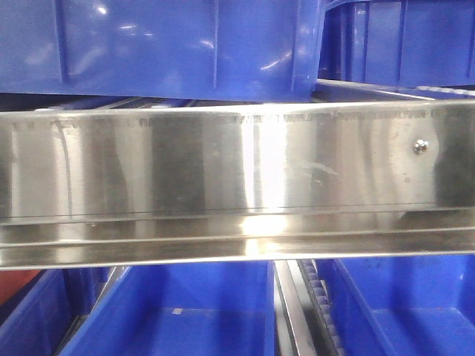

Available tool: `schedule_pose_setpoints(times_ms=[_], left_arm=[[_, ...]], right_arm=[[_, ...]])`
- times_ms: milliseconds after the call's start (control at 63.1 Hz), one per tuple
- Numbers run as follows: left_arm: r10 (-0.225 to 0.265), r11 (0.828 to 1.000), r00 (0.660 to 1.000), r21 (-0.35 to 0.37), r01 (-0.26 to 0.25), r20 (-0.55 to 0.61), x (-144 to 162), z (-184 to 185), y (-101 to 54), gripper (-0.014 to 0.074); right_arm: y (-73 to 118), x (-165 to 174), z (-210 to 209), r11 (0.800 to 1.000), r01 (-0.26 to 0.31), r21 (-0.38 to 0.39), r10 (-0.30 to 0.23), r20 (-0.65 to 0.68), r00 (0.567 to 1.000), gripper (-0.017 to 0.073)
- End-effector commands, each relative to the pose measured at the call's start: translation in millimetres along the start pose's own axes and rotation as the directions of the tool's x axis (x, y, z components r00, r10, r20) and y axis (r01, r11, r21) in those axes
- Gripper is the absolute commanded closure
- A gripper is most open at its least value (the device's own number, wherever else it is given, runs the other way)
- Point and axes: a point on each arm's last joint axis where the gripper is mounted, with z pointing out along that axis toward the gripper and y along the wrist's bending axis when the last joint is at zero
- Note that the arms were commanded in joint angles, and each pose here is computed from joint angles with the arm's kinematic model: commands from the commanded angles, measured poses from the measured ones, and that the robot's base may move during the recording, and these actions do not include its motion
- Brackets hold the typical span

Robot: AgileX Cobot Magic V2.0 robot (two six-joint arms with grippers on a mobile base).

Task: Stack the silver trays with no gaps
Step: 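Hold the silver tray with both grippers while the base backs away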

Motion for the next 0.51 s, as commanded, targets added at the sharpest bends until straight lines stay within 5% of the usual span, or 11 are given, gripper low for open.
schedule_pose_setpoints(times_ms=[0,491], left_arm=[[-0.032,0.999,0.997,0.036,0.030,0.067,-10.0,-7.7,-5.9,0.0610],[-0.032,0.999,0.997,0.036,0.030,0.067,-10.0,-7.7,-5.9,0.0610]], right_arm=[[6.4,-7.5,-3.3,0.998,0.034,-0.061,-0.029,0.076,0.997,0.0643],[7.3,-8.4,-3.4,0.997,0.034,-0.069,-0.028,0.086,0.996,0.0643]])
